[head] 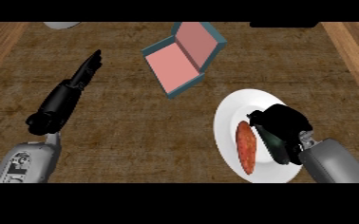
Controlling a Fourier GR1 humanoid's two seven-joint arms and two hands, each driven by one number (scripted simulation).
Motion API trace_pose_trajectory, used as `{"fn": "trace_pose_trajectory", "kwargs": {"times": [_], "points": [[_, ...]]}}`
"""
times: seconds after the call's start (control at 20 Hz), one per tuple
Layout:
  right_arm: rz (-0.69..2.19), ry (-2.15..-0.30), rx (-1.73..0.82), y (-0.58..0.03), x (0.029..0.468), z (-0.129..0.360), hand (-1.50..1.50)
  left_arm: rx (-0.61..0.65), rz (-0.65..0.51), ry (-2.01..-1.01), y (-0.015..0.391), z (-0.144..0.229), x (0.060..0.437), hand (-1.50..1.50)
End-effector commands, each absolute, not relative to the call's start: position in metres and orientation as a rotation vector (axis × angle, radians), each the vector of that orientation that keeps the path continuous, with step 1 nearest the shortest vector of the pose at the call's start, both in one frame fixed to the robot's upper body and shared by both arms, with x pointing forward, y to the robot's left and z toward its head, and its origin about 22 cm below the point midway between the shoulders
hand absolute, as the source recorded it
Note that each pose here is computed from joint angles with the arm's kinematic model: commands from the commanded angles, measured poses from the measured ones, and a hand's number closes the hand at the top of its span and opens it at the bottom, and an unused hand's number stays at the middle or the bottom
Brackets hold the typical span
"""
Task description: Pick the eggplant from the plate and place it in the cardboard box
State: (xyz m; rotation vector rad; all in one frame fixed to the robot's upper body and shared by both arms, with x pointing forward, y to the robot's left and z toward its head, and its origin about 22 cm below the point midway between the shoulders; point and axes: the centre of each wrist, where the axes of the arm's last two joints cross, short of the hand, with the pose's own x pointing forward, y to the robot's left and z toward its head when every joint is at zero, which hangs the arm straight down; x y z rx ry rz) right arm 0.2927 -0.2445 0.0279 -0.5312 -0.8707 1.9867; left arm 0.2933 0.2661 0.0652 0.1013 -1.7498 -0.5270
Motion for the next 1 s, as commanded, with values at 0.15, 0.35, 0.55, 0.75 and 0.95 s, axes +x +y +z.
{"fn": "trace_pose_trajectory", "kwargs": {"times": [0.15, 0.35, 0.55, 0.75, 0.95], "points": [[2.027, -1.048, -0.523, -0.244, 0.284, 0.001, 1.50, 0.093, -0.519, -1.752, 0.279, 0.075, 0.286, 0.00], [1.709, -1.182, -0.583, -0.088, 0.315, 0.046, 1.50, 0.045, -0.581, -1.778, 0.255, 0.073, 0.298, 0.00], [1.542, -1.270, -0.724, -0.077, 0.331, 0.075, 1.50, -0.021, -0.625, -1.798, 0.238, 0.075, 0.299, 0.00], [1.386, -1.373, -0.890, -0.057, 0.347, 0.111, 1.50, -0.059, -0.665, -1.810, 0.229, 0.080, 0.304, 0.00], [1.323, -1.450, -1.060, -0.027, 0.356, 0.146, 1.50, -0.096, -0.702, -1.812, 0.213, 0.082, 0.309, 0.00]]}}
